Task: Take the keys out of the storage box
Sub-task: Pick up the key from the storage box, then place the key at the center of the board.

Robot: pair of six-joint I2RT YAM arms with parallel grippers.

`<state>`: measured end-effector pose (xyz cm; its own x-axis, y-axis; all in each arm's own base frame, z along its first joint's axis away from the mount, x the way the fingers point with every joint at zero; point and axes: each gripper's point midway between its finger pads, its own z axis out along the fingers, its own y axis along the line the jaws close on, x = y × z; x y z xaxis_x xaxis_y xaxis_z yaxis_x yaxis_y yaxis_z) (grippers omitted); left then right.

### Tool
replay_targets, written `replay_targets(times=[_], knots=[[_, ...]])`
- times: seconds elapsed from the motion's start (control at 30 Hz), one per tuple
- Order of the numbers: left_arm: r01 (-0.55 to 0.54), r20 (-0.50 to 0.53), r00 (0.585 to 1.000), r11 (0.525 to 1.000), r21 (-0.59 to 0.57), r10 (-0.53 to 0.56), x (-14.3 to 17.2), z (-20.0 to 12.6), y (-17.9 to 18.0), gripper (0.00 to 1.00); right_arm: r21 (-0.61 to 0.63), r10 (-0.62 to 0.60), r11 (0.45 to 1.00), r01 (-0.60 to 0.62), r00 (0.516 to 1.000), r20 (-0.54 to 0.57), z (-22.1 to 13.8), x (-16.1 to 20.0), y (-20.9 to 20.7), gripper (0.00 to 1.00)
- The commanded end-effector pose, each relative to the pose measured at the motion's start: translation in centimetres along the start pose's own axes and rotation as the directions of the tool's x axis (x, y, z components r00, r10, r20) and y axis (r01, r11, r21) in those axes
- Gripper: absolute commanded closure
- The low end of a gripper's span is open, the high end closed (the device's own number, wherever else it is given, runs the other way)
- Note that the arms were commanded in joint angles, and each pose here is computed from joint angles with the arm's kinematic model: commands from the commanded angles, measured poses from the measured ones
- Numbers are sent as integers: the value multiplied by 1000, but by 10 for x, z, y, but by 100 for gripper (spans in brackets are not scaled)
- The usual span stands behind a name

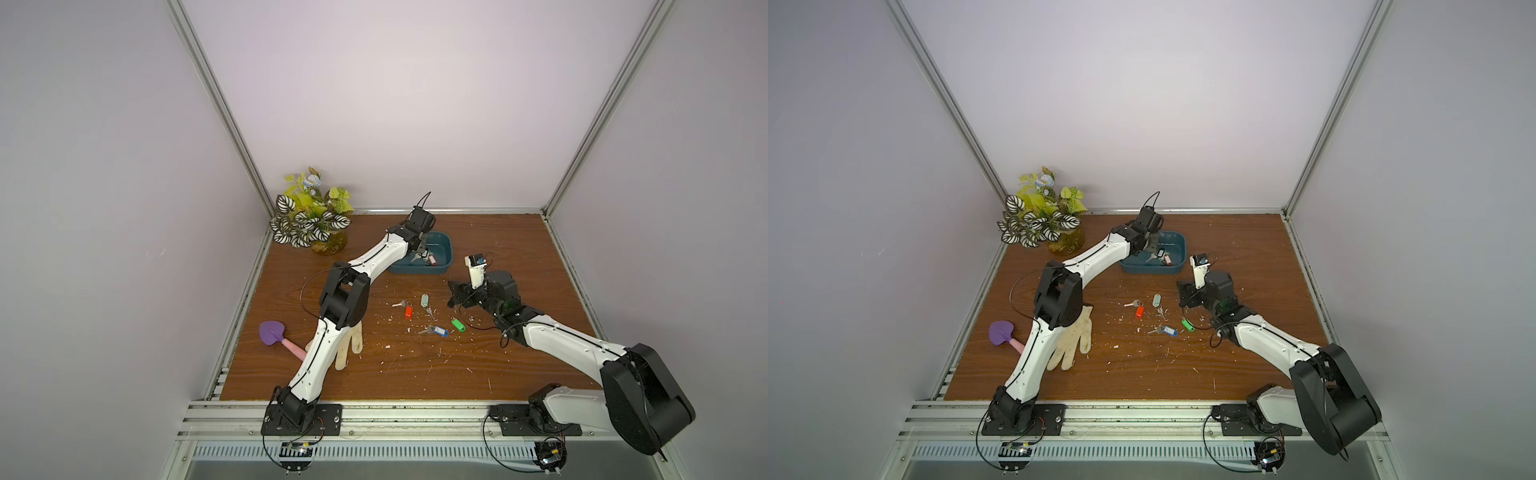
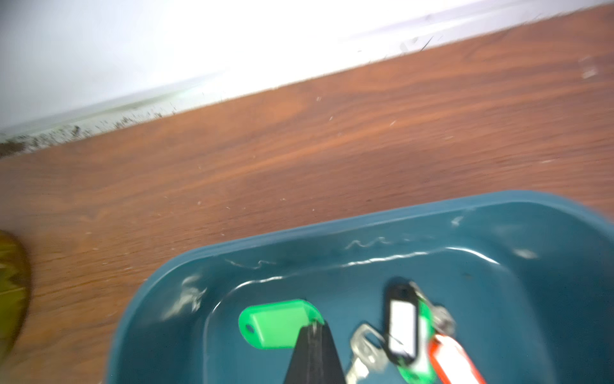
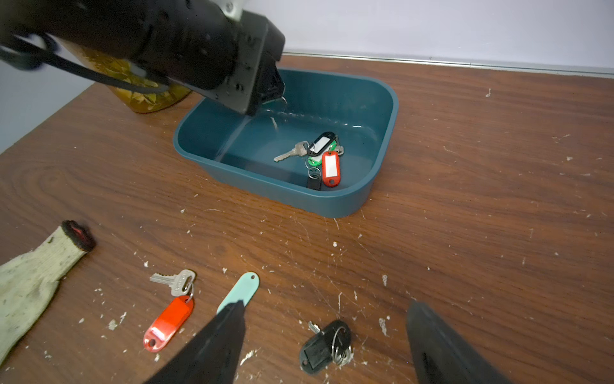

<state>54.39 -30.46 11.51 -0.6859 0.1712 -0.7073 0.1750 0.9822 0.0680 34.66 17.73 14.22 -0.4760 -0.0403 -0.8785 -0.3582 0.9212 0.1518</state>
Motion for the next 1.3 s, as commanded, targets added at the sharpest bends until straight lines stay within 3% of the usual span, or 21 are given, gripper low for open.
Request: replay_targets(times=[0.0,0.13,0.37,0.43,0.5,0.7,0.8,0.9,1.17,1.27], knots=[[-2,39,999,1000,4,2,-15,-31,1,100,-29,24,999,-22,997,73,-7,-20,5,17],[0,35,999,1000,14,0,-10,-49,2,100,-35,32,999,-29,996,77,-9,-21,6,17],[18,81,996,996,87,-25,13,-122,7,100,-38,51,998,-48,995,81,-11,-21,6,15],[2,92,996,992,123,-13,31,-145,2,100,-36,61,998,-59,995,84,-14,-21,5,9],[-36,69,997,985,170,25,67,-164,-9,100,-31,70,997,-67,993,96,-17,-21,3,1],[-101,12,995,948,302,102,167,-206,-48,100,-22,82,997,-80,989,122,-24,-23,1,1],[-67,-30,996,930,362,84,210,-209,-53,100,-18,87,996,-86,989,120,-25,-21,0,1],[-7,-77,996,937,350,37,237,-201,-45,100,-19,88,996,-87,988,124,-27,-21,0,1],[29,-95,995,945,327,2,253,-196,-36,100,-17,88,996,-87,987,134,-31,-23,-1,1],[29,-105,994,947,320,5,254,-191,-38,94,-11,84,996,-84,988,133,-31,-23,-2,1]])
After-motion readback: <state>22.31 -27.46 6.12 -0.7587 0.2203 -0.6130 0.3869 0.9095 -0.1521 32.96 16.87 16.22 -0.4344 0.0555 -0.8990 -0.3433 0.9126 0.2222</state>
